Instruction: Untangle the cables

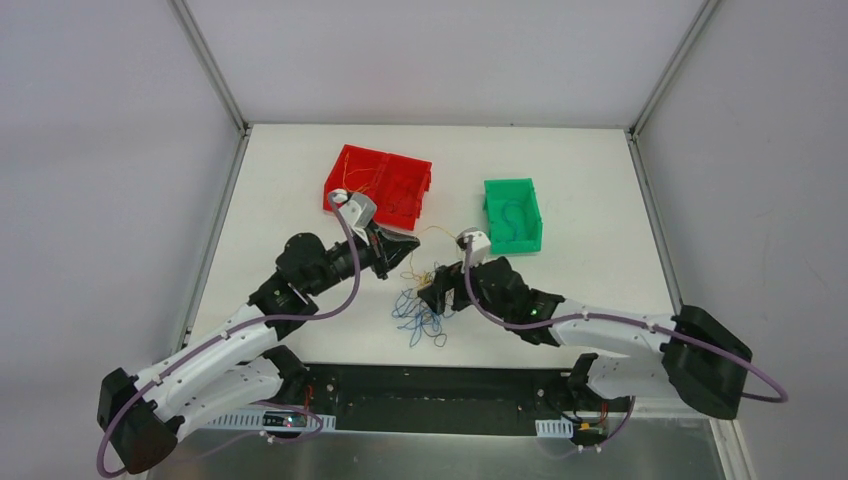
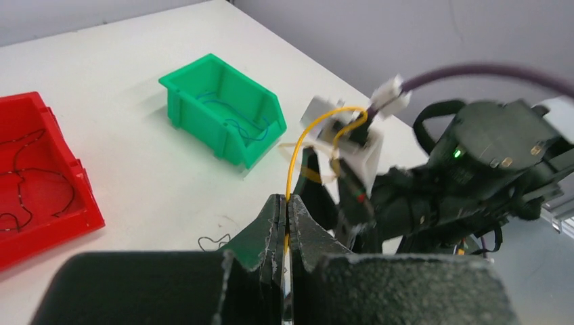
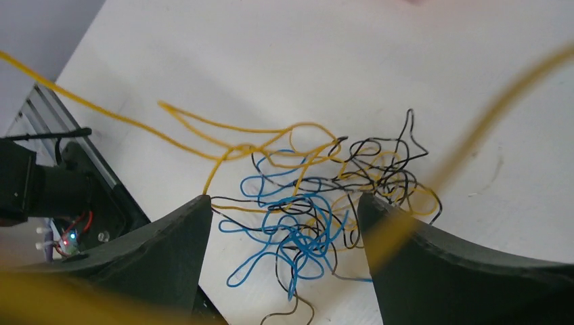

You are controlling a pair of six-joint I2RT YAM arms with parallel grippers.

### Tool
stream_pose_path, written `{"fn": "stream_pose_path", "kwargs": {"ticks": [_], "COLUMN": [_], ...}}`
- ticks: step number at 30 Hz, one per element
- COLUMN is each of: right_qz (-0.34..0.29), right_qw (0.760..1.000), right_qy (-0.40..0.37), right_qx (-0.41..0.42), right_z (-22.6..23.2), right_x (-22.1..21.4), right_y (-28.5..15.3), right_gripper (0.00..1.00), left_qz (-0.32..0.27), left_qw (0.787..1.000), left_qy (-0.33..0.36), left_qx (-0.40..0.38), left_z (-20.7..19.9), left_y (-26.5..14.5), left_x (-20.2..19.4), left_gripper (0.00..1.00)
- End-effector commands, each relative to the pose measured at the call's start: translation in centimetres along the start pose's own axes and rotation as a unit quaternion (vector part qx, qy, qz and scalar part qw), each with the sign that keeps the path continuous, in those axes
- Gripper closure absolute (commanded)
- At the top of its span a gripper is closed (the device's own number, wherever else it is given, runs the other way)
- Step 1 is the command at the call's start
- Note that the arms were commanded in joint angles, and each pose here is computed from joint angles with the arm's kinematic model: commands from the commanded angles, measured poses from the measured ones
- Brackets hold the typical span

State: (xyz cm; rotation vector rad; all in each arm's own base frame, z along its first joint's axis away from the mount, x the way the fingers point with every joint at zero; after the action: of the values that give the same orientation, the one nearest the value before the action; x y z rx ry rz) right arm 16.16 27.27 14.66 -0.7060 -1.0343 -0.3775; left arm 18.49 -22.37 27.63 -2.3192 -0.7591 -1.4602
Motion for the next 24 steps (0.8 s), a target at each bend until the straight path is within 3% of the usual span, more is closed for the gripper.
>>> {"fn": "stream_pose_path", "kwargs": {"ticks": [1, 11, 15, 21, 24], "right_qz": [-0.017, 0.04, 0.044, 0.032, 0.025], "right_qw": [0.998, 0.998, 0.995, 0.994, 0.991], "right_qy": [-0.034, -0.037, -0.031, -0.022, -0.018], "right_qx": [0.052, -0.045, -0.08, -0.103, -0.134], "right_z": [3.0, 1.2, 0.4, -0.2, -1.0], "right_x": [1.5, -0.8, -0.9, -0.5, -0.2], "right_y": [2.1, 5.3, 5.6, 5.2, 4.8], "right_gripper": [0.17, 0.19, 0.3, 0.31, 0.39], "left_qz": [-0.065, -0.131, -0.144, -0.18, -0.187], "left_qw": [0.998, 0.987, 0.983, 0.97, 0.965], "left_qy": [-0.001, -0.027, -0.018, 0.016, 0.025], "left_qx": [0.021, 0.093, 0.114, 0.165, 0.18], "left_z": [-0.2, -0.6, -1.9, -3.6, -4.1], "left_y": [-1.0, -0.9, -1.2, -3.2, -3.9], "left_x": [2.7, 8.9, 13.0, 19.6, 21.3], "left_gripper": [1.0, 1.0, 1.0, 1.0, 1.0]}}
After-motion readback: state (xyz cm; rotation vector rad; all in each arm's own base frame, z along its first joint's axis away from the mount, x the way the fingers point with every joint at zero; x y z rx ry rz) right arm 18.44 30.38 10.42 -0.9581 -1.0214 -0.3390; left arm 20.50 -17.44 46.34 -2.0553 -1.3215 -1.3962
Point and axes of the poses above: each gripper's point midway between its finger pads, its own y axis out along the fingers, its own z axis along the line the jaws close on, x = y × z, the point moved 5 cm from there along -y, back along the fingers, and after that the axes turned 8 degrees about -y, right-handed, at the moved point
